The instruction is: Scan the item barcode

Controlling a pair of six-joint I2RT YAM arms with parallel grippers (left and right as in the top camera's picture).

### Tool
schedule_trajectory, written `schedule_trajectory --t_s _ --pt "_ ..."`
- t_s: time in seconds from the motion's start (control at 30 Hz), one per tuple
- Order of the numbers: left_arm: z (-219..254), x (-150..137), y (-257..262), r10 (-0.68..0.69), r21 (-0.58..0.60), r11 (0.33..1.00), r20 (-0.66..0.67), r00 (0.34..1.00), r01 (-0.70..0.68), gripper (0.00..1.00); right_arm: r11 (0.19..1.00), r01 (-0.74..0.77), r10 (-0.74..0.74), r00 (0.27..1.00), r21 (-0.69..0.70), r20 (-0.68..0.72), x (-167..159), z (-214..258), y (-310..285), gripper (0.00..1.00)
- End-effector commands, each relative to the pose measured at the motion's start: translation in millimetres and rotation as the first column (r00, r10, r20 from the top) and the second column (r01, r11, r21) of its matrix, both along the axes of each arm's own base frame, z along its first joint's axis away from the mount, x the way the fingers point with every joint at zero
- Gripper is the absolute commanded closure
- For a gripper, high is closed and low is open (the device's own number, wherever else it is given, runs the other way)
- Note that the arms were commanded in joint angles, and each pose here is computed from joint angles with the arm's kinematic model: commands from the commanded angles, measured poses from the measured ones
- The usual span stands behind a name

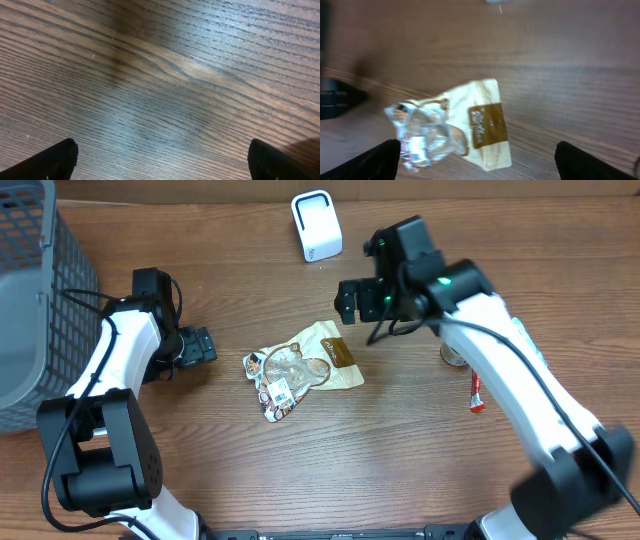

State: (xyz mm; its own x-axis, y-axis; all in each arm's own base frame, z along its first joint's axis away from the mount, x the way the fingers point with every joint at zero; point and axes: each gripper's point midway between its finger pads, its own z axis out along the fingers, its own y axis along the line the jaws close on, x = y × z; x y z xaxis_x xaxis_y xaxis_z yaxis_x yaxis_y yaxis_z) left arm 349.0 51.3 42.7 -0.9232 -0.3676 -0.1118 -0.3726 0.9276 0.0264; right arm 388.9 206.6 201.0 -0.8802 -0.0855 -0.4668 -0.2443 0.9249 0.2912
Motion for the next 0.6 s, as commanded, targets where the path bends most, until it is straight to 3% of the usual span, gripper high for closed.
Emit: schedule_trajectory --t_s 0.0,0.2,0.4,0.57 --pt "3.7 5.0 0.8 -0.012 0.008 1.0 0.013 1.0 0.012 0.0 0.997 -0.006 -0.005 0.987 0.071 0.161 -12.9 71.1 -5.3 0.0" --pt "3.7 5.0 0.8 -0.012 0.008 1.0 0.013 1.0 0.012 0.0 0.988 -0.027 -0.026 0.94 0.151 0.34 -50.1 150.1 -22.2 0.0" --pt "3.7 5.0 0.8 -0.012 0.008 1.0 0.013 1.0 0.012 0.0 0.975 -0.046 -0.083 0.83 0.216 0.552 -110.6 232.4 -56.5 0.0" --pt "3.7 5.0 0.8 -0.012 0.008 1.0 0.013 1.0 0.012 0.0 0.968 0.004 -0.175 0.725 0.25 0.666 -162.5 267.7 -97.2 0.0"
